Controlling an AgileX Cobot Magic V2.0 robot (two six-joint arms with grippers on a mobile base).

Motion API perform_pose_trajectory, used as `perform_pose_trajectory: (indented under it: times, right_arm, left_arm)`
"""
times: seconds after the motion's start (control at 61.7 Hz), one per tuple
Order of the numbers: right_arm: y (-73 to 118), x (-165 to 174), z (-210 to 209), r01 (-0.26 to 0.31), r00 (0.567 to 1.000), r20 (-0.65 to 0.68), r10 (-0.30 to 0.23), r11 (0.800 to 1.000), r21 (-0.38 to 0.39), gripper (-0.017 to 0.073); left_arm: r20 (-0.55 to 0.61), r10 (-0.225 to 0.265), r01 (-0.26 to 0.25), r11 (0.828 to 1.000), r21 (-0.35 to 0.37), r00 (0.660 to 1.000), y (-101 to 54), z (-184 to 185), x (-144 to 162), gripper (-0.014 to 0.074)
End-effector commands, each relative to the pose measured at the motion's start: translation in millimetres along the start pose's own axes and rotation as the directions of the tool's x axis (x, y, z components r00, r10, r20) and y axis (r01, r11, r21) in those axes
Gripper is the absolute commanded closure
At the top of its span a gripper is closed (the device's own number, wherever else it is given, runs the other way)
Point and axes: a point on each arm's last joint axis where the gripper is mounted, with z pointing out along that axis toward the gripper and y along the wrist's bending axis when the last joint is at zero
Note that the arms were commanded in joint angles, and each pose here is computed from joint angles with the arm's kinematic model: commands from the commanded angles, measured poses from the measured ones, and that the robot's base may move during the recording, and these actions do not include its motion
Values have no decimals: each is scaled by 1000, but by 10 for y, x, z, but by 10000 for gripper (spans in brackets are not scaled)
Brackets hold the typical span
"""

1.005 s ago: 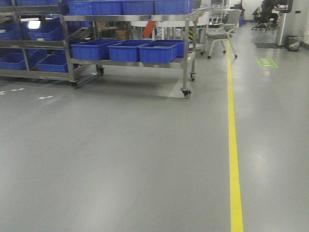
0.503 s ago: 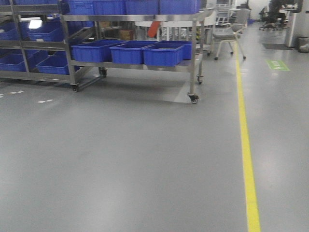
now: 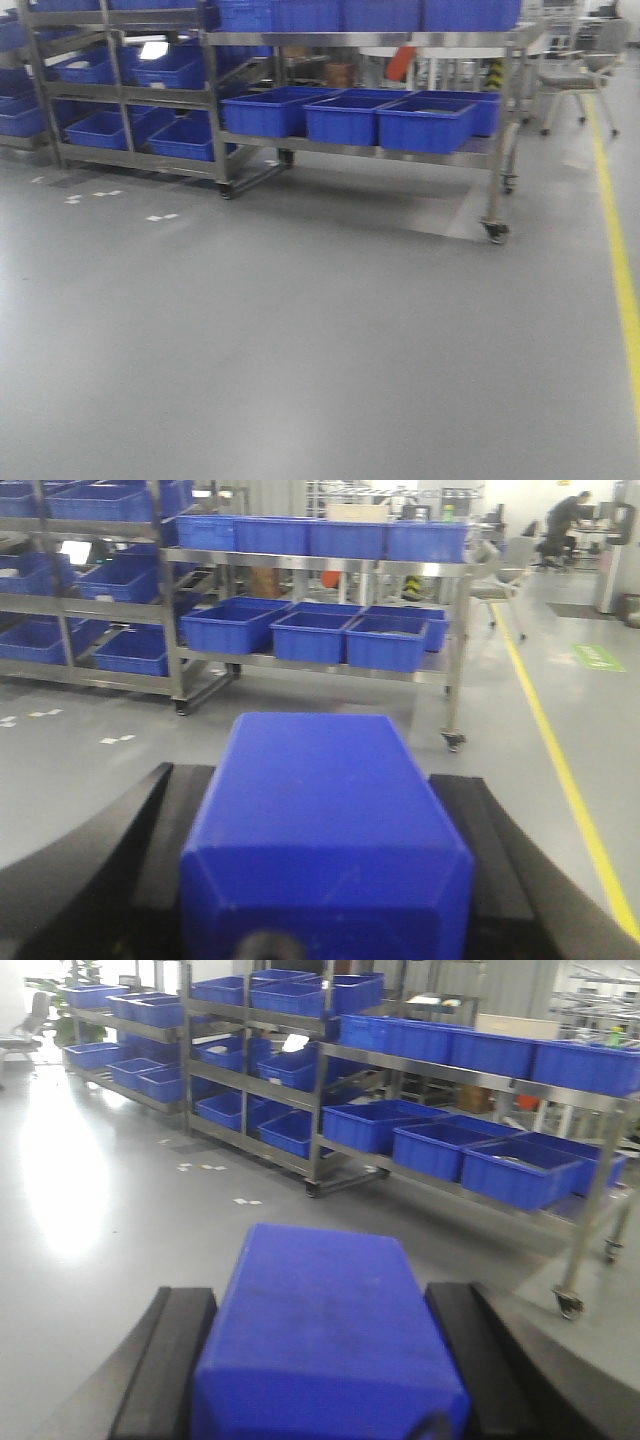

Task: Pick and sort blue part to right shelf
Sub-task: 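Drive the base away from the table holding both blocks, then drive the base to the rack of blue bins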

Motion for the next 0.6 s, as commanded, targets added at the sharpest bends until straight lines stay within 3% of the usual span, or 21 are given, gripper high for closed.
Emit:
perform_pose_trajectory:
  times: [0.0,0.584]
  right_arm:
    - [-1,-168,-8,23,994,110,-23,1000,0,370]
    - [-1,-168,-8,23,994,110,-23,1000,0,370]
  left_arm:
    - [96,2,-4,1000,13,995,-14,-20,-150,260]
    - [95,1,-2,1000,14,995,-15,-20,-150,260]
